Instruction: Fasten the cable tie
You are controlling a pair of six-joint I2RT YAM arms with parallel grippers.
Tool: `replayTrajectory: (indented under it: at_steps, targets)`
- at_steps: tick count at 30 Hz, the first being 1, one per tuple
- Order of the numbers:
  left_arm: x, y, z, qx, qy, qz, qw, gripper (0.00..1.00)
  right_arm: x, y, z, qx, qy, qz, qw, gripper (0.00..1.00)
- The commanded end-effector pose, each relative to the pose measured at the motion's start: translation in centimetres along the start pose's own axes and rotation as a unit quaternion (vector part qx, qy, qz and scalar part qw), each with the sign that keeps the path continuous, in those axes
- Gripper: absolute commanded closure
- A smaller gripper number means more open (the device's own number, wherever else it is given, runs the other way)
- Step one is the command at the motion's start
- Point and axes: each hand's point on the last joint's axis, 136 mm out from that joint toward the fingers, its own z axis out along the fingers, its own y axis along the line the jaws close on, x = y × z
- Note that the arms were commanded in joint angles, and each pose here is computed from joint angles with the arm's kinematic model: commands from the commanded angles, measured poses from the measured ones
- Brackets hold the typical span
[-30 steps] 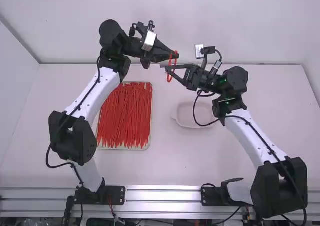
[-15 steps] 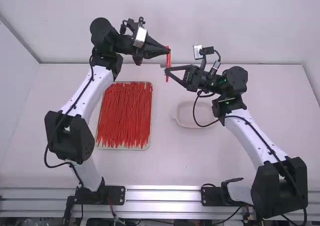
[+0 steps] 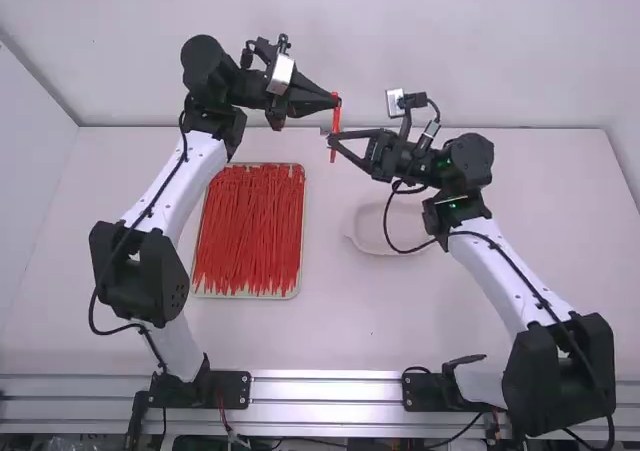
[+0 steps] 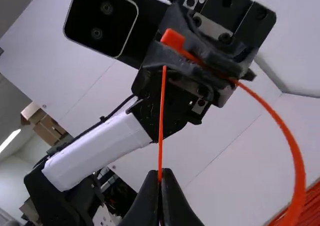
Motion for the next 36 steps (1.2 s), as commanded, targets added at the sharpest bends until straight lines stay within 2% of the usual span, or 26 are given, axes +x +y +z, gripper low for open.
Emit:
replayTrajectory:
  at_steps: [1,36]
  targets:
    - [-0.64,-0.48,0.29,0.012,-0.001,0.011,1.0,0.98,-0.51,0.13,0.11,0.0,-0.009,0.0,1.0,1.0]
    - [-0.61,0.0,0.63,-0.003,-0.004,0.091,0.996,0.98,-0.93,0.45,-0.17,-0.003,-0.013,0.0,1.0,1.0]
